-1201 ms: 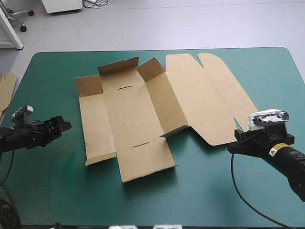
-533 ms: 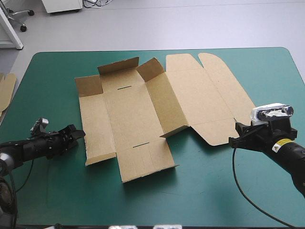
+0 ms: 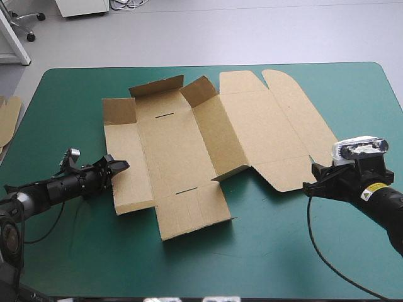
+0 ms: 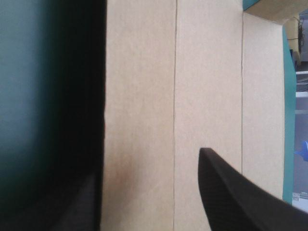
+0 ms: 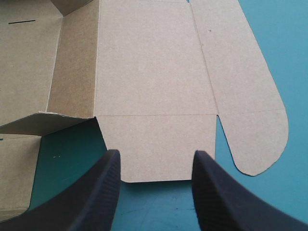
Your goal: Fold the box
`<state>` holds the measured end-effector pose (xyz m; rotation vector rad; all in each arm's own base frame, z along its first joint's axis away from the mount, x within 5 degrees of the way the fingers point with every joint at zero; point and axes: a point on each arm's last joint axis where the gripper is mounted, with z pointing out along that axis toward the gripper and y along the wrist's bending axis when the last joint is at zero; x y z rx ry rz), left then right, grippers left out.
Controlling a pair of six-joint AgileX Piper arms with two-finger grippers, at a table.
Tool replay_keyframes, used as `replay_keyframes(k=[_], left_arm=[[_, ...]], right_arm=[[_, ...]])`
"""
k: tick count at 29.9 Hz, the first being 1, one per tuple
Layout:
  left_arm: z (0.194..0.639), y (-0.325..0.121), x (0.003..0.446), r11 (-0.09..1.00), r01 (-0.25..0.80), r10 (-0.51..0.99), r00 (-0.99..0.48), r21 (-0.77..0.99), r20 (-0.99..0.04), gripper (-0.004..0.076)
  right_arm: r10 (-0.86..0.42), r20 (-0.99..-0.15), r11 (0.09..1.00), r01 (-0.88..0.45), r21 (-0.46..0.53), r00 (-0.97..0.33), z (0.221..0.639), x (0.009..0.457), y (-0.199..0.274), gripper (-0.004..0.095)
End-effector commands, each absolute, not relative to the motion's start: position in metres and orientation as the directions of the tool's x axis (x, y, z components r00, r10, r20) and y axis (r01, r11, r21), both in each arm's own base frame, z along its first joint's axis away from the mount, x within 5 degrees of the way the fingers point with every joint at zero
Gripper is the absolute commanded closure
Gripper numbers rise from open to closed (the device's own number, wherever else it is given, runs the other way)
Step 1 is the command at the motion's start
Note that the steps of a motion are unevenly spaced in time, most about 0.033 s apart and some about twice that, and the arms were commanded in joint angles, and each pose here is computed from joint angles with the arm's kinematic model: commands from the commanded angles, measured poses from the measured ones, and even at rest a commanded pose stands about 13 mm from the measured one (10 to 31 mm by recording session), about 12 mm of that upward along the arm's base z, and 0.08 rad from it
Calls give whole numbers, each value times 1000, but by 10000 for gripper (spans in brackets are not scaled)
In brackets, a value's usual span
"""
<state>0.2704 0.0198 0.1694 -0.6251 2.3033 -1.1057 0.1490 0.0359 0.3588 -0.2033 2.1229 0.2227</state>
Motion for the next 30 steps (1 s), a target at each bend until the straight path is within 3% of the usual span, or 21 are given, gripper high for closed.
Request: replay_keyframes(k=[1, 10, 15, 18, 23, 30], left_arm=[[182, 14, 277, 515, -114, -598, -758, -850, -261, 346], [193, 8, 291, 557, -63, -566, -759, -828, -323, 430], [200, -3, 305, 647, -48, -513, -766, -761, -388, 493], [205, -4, 311, 694, -38, -478, -771, -719, -420, 559], [212, -3, 318, 714, -10, -454, -768, -700, -452, 736], [216, -5, 328, 730, 76, -358, -804, -679, -475, 738]], right_arm=[[-28, -892, 968, -235, 89, -452, 375, 151, 36, 464], [-28, -889, 967, -236, 91, -458, 375, 151, 36, 464], [-28, -889, 967, -236, 91, -458, 375, 151, 36, 464], [-28, -889, 967, -236, 91, -458, 375, 151, 36, 464], [-26, -889, 967, -236, 93, -458, 375, 151, 36, 464], [-26, -889, 967, -236, 93, -458, 375, 151, 36, 464]])
